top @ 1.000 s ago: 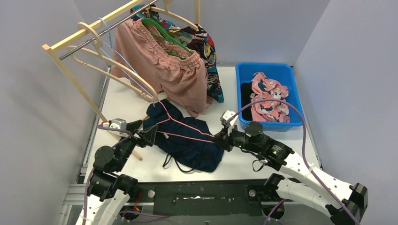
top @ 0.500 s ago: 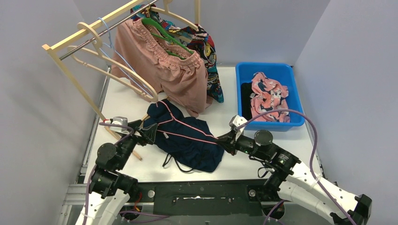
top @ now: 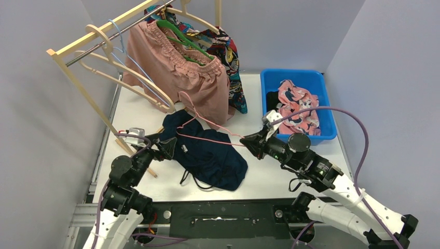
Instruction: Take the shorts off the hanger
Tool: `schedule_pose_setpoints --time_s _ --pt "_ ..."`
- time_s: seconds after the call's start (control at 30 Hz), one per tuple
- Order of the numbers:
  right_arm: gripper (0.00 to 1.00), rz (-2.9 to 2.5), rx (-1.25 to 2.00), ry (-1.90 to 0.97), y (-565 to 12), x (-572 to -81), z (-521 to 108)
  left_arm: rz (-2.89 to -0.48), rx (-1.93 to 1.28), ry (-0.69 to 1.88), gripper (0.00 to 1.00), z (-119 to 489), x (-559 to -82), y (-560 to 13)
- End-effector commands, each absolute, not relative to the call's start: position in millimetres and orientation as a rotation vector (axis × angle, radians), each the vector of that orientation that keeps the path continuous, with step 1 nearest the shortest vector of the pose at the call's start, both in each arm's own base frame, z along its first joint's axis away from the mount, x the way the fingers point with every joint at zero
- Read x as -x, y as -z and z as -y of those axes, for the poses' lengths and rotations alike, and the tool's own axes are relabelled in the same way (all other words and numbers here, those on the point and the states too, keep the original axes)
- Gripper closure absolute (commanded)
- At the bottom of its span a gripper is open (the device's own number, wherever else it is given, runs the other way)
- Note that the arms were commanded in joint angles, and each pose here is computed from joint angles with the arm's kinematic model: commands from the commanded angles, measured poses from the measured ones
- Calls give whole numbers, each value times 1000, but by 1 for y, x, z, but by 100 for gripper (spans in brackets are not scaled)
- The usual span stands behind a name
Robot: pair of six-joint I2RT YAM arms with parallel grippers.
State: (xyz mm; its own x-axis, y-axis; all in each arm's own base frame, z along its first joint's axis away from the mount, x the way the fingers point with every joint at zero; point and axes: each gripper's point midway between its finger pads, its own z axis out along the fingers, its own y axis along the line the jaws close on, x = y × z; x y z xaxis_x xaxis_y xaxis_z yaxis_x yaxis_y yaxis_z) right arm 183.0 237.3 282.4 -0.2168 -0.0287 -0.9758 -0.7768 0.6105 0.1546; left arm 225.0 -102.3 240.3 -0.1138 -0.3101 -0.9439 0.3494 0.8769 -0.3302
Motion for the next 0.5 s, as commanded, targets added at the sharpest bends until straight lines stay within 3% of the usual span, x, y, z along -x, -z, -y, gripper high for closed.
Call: schedule_pose_setpoints --time_s 0.0,0.33,0.47 --pt "100 -1642 500 -799 -322 -195 -230 -1570 -13 556 20 102 -233 -248" --pt "100 -1390 386 -978 -362 -183 -231 -1732 141 445 25 85 -249 -218" --pt "100 -1476 410 -970 -343 -193 -247 -1754 176 409 25 79 -254 -214"
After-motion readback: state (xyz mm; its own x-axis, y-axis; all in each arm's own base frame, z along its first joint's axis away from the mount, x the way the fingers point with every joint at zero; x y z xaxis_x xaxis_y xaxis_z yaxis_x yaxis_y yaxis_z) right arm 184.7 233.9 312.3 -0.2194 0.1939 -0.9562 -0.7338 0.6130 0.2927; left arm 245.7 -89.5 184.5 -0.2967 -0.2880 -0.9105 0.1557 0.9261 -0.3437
